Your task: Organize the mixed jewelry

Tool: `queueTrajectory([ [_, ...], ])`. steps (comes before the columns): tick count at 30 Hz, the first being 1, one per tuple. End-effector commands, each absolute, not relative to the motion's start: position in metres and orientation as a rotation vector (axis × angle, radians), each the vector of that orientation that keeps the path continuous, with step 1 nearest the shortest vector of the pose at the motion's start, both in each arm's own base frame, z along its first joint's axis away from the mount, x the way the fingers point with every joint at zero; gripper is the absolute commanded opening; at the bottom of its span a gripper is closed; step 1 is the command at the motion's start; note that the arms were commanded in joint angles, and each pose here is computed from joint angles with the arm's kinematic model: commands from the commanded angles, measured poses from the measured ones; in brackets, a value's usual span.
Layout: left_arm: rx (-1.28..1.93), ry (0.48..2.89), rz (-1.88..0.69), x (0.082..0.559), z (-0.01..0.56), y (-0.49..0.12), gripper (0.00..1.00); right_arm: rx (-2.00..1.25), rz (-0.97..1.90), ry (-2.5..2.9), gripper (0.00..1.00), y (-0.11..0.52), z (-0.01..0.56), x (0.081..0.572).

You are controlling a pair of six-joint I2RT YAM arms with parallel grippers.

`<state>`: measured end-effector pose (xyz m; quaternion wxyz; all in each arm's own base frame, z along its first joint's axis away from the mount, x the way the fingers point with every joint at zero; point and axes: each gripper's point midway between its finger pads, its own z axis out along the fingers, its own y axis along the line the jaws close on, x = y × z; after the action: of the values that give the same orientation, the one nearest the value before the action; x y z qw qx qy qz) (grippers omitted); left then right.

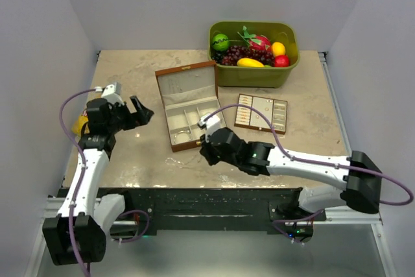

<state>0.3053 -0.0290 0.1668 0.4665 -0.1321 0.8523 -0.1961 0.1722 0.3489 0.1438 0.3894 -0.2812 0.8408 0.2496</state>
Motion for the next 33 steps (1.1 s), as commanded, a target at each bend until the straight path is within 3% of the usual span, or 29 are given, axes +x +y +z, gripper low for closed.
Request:
queueTrajectory([
  [1,0.033,1.936,-0.727,0.299,0.216,-0.097,1.00,-0.523,0.548,2.121,0.04,0.308,0.157,0.200],
  [11,0.481,1.852,-0.986,0.279,0.243,-0.210,1.00,-0.395,0.473,2.038,0.03,0.263,0.196,0.242],
  [22,0.678,1.836,-0.996,0.280,0.232,-0.296,0.99,-0.379,0.485,1.944,0.04,0.261,0.247,0.252],
  [28,0.691,1.855,-0.958,0.281,0.217,-0.312,0.86,-0.362,0.495,1.919,0.04,0.258,0.264,0.251],
  [33,0.696,1.863,-0.945,0.279,0.210,-0.318,0.82,-0.355,0.510,1.905,0.04,0.258,0.274,0.250],
])
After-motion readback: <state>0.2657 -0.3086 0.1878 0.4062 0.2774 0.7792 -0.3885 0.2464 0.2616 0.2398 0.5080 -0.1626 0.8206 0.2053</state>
